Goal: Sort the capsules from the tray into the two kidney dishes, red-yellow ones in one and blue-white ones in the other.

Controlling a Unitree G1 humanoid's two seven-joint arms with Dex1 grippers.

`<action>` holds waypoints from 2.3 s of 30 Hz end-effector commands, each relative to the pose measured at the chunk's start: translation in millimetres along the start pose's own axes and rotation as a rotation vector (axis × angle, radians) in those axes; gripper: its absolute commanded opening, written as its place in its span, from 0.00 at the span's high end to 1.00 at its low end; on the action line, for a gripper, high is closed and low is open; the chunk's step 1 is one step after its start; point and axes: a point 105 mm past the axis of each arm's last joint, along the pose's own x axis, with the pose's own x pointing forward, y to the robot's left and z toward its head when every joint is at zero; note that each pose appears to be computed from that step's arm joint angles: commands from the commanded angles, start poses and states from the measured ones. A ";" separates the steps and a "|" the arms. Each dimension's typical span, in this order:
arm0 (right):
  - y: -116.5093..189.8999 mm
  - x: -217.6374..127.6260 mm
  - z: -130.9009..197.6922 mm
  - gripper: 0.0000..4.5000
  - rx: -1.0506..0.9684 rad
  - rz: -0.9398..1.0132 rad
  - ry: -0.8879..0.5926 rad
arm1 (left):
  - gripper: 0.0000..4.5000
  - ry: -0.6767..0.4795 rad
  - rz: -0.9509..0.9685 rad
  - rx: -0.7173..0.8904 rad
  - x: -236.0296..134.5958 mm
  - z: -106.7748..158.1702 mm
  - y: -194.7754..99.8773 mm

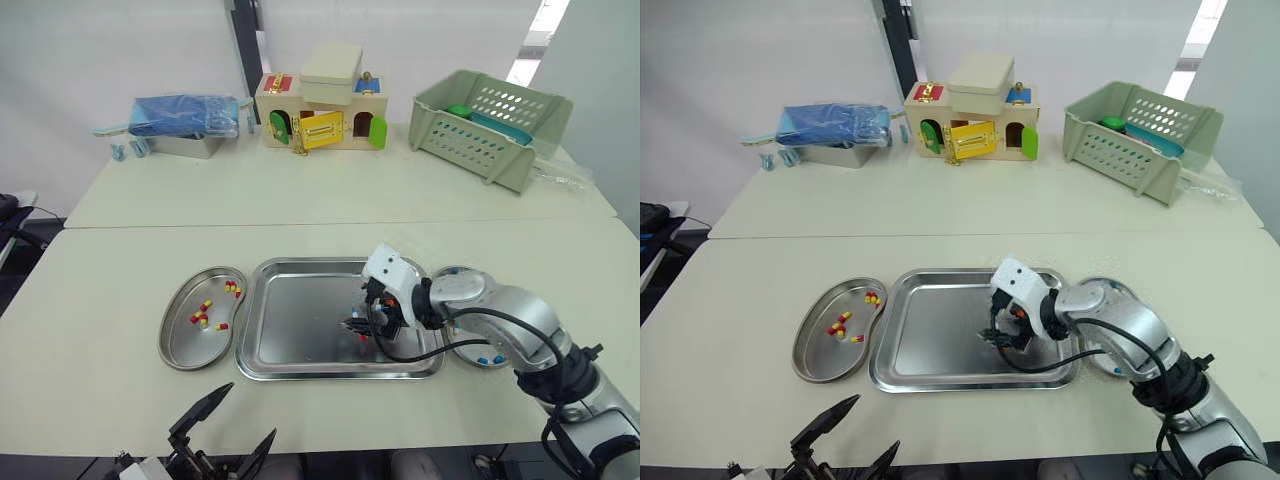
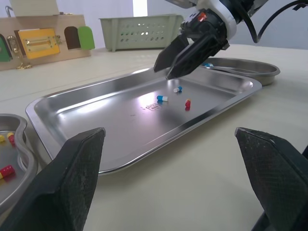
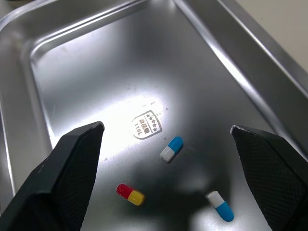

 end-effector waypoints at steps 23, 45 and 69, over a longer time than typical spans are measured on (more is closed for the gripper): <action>1.2 25.8 -13.6 0.86 -0.122 -0.069 0.070 | 0.00 -0.017 0.047 -0.006 -7.0 -1.9 -0.1; -17.7 -74.3 -27.3 0.98 -0.179 -0.042 -0.181 | 0.00 -0.028 -0.195 0.047 3.4 1.8 3.4; -38.1 -150.5 -113.4 0.62 -0.025 -0.237 0.018 | 0.00 -0.071 -0.455 0.023 11.9 5.1 5.2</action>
